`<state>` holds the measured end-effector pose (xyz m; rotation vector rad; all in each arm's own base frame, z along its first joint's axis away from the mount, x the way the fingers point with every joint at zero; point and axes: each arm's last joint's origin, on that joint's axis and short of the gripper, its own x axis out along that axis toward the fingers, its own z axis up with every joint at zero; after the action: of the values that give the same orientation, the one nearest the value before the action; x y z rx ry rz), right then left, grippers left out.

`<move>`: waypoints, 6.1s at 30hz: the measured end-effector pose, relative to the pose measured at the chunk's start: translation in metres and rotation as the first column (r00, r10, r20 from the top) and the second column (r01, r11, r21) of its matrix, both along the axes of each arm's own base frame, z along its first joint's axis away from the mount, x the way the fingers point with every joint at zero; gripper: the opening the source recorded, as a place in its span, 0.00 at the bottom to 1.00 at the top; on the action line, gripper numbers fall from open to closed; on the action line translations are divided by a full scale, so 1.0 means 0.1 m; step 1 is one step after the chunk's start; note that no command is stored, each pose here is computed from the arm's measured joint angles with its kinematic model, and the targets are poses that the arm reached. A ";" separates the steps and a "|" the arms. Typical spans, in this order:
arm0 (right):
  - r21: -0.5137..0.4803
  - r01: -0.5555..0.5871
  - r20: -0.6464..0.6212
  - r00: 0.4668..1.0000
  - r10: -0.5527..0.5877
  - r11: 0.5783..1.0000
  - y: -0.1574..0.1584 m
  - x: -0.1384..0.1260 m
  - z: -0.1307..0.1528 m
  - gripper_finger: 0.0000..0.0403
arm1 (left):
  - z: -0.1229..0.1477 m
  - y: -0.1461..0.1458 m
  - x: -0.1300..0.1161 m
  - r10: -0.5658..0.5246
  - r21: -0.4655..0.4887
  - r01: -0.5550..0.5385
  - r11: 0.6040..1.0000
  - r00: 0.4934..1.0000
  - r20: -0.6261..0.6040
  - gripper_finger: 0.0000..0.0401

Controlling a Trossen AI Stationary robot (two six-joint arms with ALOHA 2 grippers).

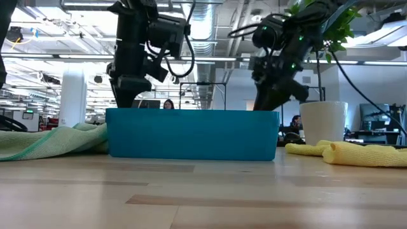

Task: Fold microfiber towels
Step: Fold the gray microfiber towel

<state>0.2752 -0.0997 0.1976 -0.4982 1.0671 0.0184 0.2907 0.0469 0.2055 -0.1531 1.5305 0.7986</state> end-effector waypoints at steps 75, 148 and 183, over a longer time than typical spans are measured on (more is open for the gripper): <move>-0.312 0.090 -0.179 0.972 -0.152 0.946 -0.14 0.36 -0.57 0.02 | 0.25 -0.12 -0.09 0.130 0.037 -0.138 0.990 0.978 0.161 0.33; -0.092 0.029 -0.184 0.982 -0.046 0.995 -0.04 0.37 -0.60 0.41 | 0.25 -0.35 -0.07 0.059 0.124 -0.084 0.989 0.980 0.188 0.33; -0.217 0.052 -0.211 0.973 -0.099 0.975 -0.16 0.45 -0.66 0.04 | 0.26 -0.35 -0.07 0.089 0.147 -0.121 0.982 0.974 0.206 0.33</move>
<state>0.3202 -0.1154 0.1320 -0.6571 1.3135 -0.1103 0.2833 0.0122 0.2314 -0.1919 1.2730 0.9571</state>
